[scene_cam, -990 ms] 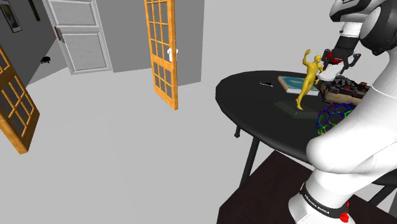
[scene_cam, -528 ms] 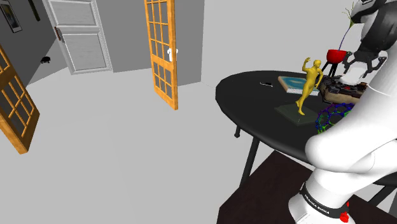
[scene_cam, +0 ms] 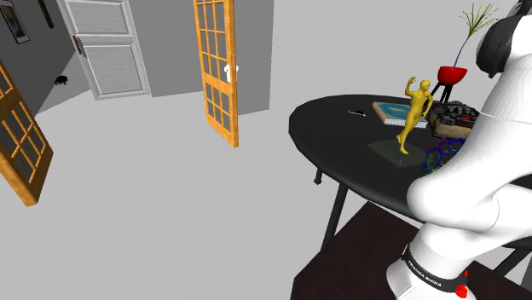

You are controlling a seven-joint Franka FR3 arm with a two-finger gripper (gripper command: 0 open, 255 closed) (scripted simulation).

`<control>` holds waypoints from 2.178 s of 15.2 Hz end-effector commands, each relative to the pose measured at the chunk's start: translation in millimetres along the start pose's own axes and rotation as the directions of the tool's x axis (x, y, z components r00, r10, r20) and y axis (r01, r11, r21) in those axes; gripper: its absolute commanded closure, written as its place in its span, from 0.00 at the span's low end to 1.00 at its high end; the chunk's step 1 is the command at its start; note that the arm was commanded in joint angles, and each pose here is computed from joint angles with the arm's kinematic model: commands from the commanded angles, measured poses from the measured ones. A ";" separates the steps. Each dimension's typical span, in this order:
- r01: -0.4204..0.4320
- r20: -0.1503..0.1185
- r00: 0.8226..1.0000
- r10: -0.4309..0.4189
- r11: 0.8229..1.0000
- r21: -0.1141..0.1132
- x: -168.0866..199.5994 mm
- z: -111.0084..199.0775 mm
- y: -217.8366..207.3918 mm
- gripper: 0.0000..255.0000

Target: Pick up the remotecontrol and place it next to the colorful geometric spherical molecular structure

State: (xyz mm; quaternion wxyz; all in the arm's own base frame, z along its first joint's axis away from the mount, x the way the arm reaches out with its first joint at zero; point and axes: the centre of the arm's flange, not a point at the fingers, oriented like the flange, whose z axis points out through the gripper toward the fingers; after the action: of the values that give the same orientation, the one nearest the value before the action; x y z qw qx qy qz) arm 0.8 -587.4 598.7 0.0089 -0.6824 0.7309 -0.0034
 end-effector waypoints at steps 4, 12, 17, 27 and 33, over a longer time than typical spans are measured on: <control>0.003 0.000 1.000 -0.003 1.000 0.000 2.5 24.1 8.6 1.00; 0.003 0.000 1.000 -0.003 1.000 0.000 2.8 66.4 9.3 1.00; 0.003 0.000 1.000 -0.003 1.000 0.000 3.0 92.8 9.7 1.00; 0.003 0.000 1.000 -0.003 1.000 0.000 3.5 145.6 10.6 1.00; 0.003 0.000 1.000 -0.003 1.000 0.000 3.7 177.3 11.2 1.00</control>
State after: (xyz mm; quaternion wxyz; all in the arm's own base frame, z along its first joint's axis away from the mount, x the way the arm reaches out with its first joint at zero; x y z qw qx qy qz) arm -9.2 -589.0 426.3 0.0092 -0.6834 0.7299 -0.0032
